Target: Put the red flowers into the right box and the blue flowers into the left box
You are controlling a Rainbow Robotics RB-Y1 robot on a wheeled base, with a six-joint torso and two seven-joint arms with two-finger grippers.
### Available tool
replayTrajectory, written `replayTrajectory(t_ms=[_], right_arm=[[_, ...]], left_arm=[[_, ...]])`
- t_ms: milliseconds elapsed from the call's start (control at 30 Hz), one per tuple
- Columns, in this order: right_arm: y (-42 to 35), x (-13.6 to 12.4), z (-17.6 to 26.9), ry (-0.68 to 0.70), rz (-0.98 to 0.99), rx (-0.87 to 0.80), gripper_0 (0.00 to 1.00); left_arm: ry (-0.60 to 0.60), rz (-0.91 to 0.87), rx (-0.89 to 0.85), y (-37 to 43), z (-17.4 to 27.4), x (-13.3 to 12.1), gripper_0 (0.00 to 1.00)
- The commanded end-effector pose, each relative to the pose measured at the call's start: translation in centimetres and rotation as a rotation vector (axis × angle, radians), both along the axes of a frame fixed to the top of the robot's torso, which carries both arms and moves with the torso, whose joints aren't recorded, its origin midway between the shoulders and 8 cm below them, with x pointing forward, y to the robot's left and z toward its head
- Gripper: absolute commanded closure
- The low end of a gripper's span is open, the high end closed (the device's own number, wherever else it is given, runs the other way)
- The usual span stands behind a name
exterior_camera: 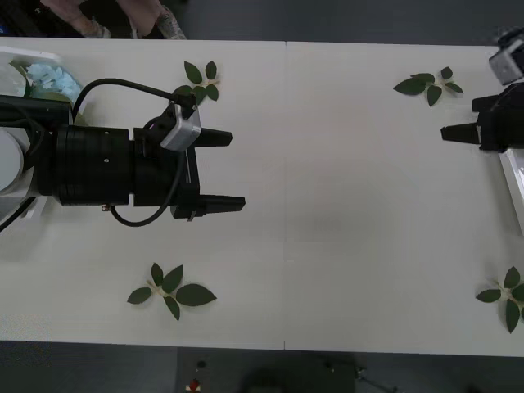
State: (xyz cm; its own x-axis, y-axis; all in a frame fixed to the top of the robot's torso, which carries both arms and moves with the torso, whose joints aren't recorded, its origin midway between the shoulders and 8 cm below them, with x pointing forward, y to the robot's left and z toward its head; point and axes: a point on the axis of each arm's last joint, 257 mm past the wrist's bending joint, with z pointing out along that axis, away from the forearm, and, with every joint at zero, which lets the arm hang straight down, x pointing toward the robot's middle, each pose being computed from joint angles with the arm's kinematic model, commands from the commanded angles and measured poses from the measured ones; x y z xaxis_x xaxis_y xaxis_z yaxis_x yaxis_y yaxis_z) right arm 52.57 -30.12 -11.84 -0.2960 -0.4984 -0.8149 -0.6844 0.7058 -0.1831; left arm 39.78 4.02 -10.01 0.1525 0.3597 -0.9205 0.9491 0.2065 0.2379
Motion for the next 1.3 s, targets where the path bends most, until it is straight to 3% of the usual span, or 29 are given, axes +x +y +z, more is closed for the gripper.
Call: replayTrajectory(t_ms=[33, 167, 400, 633, 967, 1300], right_arm=[[7.6, -3.1, 0.6, -0.063, 0.304, -0.041, 0.13], [10.4, -6.3, 0.4, -0.070, 0.489, -0.051, 0.13], [14.5, -9.7, 1.1, -0.034, 0.626, 0.052, 0.13], [17.3, -8.0, 1.7, -0.111, 0.593, 0.118, 0.13], [18.1, -8.2, 0.8, -0.105, 0.592, 0.135, 0.12], [18.1, -8.2, 0.8, -0.105, 0.592, 0.135, 0.02]], left_arm=[[0.003, 0.003, -0.018, -0.4, 1.3, 0.0, 0.00], [0.003, 0.003, -0.018, -0.4, 1.3, 0.0, 0.00], [0.003, 0.003, -0.018, -0.4, 1.3, 0.0, 0.00], [0.003, 0.003, -0.018, -0.4, 1.3, 0.0, 0.00], [0.003, 0.003, -0.018, -0.4, 1.3, 0.0, 0.00], [0.003, 0.003, -0.018, -0.4, 1.3, 0.0, 0.00]])
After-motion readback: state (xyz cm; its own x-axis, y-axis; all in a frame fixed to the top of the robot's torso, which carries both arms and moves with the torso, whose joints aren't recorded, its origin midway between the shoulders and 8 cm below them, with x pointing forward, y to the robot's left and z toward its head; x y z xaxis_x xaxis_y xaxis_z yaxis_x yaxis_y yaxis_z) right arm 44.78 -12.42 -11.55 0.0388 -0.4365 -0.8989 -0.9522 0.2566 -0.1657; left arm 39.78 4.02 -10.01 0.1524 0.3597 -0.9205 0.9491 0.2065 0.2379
